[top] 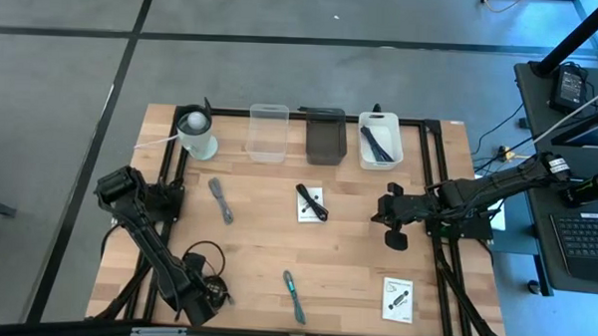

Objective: Pick and place items into bin
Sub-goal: Put the white charger adapter into the transparent bin

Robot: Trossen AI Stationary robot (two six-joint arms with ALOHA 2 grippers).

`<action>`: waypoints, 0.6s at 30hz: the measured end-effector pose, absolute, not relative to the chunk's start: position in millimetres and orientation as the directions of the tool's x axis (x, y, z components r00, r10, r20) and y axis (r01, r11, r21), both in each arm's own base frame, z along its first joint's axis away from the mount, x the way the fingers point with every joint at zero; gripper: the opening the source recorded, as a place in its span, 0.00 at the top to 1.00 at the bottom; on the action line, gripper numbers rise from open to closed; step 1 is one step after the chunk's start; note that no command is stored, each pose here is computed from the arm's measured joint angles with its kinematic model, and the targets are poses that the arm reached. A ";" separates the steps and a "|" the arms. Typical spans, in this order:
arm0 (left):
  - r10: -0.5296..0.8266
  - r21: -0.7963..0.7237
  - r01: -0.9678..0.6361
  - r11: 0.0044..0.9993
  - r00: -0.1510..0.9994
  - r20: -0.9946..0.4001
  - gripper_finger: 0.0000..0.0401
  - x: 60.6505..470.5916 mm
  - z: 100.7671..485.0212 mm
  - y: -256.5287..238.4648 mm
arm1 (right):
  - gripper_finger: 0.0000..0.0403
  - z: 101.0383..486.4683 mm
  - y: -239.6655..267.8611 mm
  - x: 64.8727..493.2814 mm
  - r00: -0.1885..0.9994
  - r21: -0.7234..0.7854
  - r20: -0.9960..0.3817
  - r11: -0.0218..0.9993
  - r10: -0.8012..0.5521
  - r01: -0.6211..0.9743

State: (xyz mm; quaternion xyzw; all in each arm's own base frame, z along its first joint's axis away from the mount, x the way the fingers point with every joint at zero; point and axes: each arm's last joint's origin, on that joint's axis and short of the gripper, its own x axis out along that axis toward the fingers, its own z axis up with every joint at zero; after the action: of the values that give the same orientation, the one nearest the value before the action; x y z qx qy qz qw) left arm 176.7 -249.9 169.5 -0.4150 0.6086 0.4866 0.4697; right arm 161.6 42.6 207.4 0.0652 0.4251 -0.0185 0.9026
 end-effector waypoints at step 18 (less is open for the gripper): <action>-0.049 0.210 -0.962 0.173 -0.221 -0.974 0.59 173.0 155.6 -244.9 | 0.99 207.5 42.6 161.7 0.639 0.102 -0.769 0.991 0.022 0.088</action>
State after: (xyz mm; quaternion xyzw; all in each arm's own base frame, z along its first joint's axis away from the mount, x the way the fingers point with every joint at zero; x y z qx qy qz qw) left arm 173.0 -244.9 155.6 -0.4156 0.6083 0.4906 0.4654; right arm 161.7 42.6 207.5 0.0650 0.4245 -0.0184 0.9029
